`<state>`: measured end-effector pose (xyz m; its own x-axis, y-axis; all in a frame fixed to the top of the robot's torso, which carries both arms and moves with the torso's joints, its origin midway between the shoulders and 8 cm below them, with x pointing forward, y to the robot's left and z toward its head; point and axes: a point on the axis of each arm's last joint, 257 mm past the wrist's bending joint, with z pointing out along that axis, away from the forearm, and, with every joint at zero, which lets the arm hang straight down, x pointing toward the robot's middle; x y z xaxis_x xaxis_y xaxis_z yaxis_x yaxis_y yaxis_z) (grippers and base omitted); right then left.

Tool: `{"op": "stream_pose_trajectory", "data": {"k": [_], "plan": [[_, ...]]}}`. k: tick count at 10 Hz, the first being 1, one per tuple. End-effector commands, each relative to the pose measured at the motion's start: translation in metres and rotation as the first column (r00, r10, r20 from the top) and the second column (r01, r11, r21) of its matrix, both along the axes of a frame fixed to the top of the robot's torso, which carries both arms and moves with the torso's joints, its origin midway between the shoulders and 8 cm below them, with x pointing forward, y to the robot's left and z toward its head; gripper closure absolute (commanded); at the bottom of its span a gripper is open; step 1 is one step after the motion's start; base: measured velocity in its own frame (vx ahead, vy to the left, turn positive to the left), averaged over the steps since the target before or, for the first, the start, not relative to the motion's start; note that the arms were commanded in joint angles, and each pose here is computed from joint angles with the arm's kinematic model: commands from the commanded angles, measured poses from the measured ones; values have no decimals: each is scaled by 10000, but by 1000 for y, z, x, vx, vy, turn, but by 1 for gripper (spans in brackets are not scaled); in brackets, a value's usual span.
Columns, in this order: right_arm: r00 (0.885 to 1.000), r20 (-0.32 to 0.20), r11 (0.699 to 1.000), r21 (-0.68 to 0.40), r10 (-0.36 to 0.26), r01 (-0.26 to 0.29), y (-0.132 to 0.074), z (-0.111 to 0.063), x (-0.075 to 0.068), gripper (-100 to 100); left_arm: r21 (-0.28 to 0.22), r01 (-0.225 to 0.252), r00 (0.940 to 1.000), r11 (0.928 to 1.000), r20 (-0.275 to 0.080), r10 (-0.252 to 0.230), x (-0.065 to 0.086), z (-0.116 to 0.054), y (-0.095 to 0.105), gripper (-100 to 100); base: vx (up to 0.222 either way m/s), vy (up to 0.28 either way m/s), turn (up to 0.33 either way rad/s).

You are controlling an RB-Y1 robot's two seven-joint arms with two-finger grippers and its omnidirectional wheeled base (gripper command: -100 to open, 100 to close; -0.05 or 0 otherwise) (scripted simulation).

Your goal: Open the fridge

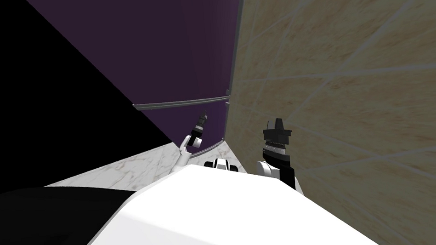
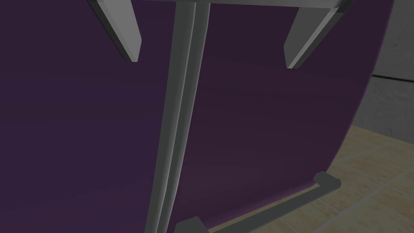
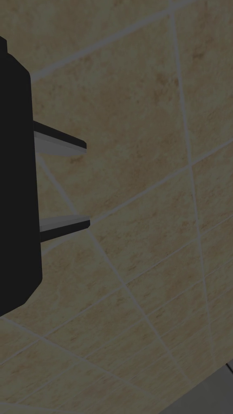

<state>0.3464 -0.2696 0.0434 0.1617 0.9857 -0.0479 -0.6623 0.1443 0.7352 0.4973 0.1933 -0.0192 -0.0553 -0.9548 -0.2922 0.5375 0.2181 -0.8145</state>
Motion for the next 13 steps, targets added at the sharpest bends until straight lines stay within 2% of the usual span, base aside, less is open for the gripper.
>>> {"op": "stream_pose_trajectory", "data": {"k": [1, 2, 3, 4, 5, 6, 7, 8, 9, 10, 11, 12, 13], "plan": [[10000, 0, 10000, 0, 0, 0, 0, 0, 0, 0, 167, -59, 9997, 9998, -250, 63, 20, 0, -4, -100, 18, 20, -57], [10000, 0, 10000, 0, 0, 0, 0, 0, 0, 0, 309, -209, 9974, 9993, -687, 230, 34, -11, -4, -100, 17, 23, -100], [10000, 0, 10000, 0, 0, 0, 0, 0, 0, 0, 311, -145, 9985, 9994, -523, 161, 37, -2, -8, -100, 16, 21, -62], [10000, 0, 10000, 0, 0, 0, 0, 0, 0, 0, 462, -308, 9946, 9985, -973, 352, 52, -14, -8, -100, 24, 23, -102], [10000, 0, 10000, 0, 0, 0, 0, 0, 0, 0, 460, -246, 9964, 9986, -796, 282, 54, -4, -12, -100, 19, 20, -60], [10000, 0, 10000, 0, 0, 0, 0, 0, 0, 0, 618, -411, 9915, 9972, -1205, 483, 68, -13, -11, -100, 18, 24, -113], [10000, 0, 10000, 0, 0, 0, 0, 0, 0, 0, 616, -363, 9934, 9974, -1068, 427, 71, -5, -15, -100, 17, 22, -69], [10000, 0, 10000, 0, 0, 0, 0, 0, 0, 0, 782, -532, 9874, 9955, -1444, 641, 85, -13, -14, -100, 21, 20, -97], [10000, 0, 10000, 0, 0, 0, 0, 0, 0, 0, 781, -494, 9892, 9957, -1337, 595, 87, -6, -17, -100, 15, 19, -76], [10000, 0, 10000, 0, 0, 0, 0, 0, 0, 0, 966, -675, 9812, 9930, -1741, 837, 101, -16, -16, -100, 20, 22, -135], [10000, 0, 10000, 0, 0, 0, 0, 0, 0, 0, 956, -638, 9840, 9934, -1601, 786, 102, -7, -19, -100, 18, 22, -64], [10000, 0, 10000, 0, 0, 0, 0, 0, 0, 0, 1145, -826, 9751, 9900, -1960, 1040, 115, -15, -18, -100, 19, 22, -101], [10000, 0, 10000, 0, 0, 0, 0, 0, 0, 0, 1141, -793, 9776, 9903, -1855, 997, 117, -8, -21, -100, 13, 19, -68]]}}
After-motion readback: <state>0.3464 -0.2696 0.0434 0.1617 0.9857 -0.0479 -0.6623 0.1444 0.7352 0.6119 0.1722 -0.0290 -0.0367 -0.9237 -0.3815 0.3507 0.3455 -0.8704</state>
